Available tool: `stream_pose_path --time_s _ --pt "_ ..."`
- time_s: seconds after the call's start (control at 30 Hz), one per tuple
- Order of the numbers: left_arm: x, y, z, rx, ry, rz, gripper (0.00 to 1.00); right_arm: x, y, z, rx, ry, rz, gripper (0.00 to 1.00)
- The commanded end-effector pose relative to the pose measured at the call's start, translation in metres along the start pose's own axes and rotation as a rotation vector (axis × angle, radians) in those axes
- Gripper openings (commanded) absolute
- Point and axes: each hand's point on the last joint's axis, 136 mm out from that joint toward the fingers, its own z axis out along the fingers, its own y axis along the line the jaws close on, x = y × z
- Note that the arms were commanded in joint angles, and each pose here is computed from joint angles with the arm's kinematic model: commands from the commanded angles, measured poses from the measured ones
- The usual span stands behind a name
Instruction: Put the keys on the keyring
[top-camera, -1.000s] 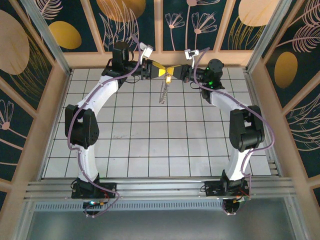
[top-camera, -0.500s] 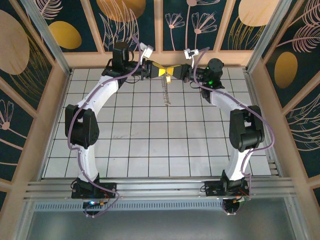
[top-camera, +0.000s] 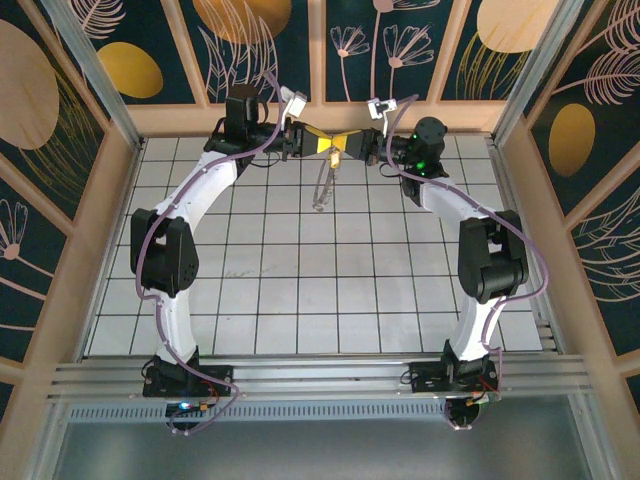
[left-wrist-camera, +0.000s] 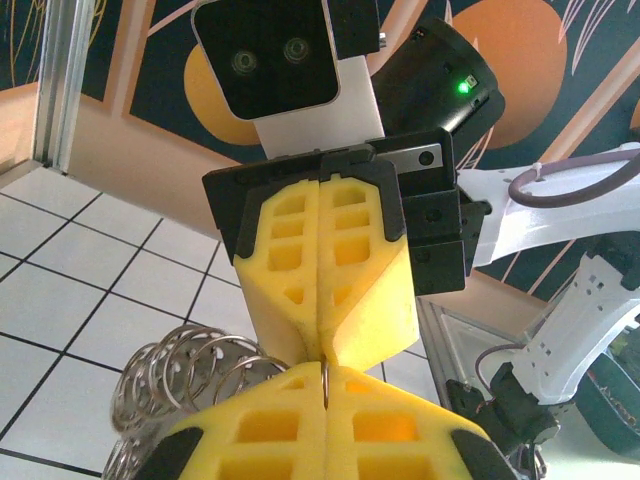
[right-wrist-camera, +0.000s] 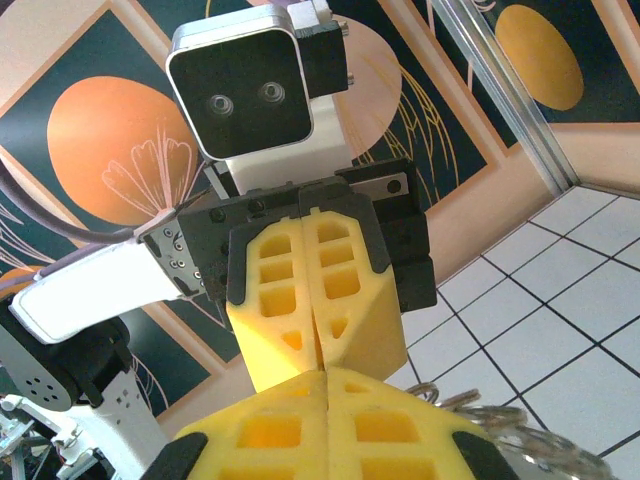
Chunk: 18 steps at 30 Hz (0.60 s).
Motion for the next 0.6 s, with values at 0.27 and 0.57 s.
stream_pose_path --time_s 0.27,0.57 --pt "-0.008 -0.028 0.011 0.087 0.007 0.081 0.00 -0.027 0.018 -0.038 0.078 -0.080 -0.114 0.43" --pt "-0.016 -0.042 0.008 0.111 0.005 0.106 0.00 0.006 0.008 -0.046 0.129 -0.039 -0.136 0.48"
